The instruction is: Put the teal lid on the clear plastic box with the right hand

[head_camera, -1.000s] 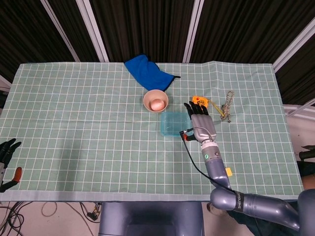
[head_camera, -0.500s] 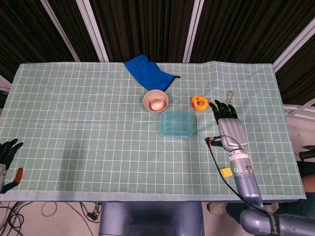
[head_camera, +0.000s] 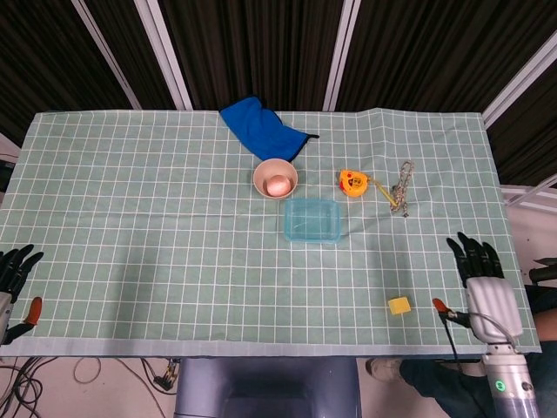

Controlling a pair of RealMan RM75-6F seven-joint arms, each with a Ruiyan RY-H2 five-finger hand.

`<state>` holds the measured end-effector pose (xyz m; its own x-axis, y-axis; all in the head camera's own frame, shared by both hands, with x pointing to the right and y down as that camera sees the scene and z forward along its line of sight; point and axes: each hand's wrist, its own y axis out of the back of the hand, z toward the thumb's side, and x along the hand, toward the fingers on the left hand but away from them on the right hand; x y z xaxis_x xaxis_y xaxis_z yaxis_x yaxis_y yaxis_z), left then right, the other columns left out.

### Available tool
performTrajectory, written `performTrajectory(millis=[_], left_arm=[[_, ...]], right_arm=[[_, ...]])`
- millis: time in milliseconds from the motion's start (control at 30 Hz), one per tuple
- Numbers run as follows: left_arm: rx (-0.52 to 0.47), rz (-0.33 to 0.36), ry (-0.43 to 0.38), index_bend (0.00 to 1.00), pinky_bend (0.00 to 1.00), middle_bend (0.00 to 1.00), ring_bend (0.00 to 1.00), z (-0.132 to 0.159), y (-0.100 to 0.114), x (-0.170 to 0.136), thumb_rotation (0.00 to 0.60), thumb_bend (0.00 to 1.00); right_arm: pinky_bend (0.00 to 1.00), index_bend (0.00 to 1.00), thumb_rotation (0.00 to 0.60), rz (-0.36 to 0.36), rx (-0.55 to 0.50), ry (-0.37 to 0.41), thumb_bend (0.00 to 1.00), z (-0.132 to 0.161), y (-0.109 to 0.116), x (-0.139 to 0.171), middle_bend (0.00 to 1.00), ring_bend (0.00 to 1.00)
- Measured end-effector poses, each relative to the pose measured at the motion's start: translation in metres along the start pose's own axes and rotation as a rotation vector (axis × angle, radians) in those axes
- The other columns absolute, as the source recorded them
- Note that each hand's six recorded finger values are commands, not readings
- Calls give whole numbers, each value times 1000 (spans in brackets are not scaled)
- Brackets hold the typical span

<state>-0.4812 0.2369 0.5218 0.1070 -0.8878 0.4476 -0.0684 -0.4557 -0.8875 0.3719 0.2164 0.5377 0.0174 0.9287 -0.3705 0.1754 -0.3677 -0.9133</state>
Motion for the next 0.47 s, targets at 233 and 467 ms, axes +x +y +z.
performTrajectory(millis=[233, 467], left_arm=[[14, 2, -19, 71, 0, 0, 0, 3, -1, -1, 600, 526], [33, -10, -41, 71, 0, 0, 0, 5, -4, -4, 600, 526]], right_arm=[[0, 0, 600, -3, 41, -22, 223, -33, -12, 35, 0, 0], [0, 0, 600, -63, 37, -15, 223, -34, 0, 45, 0, 0]])
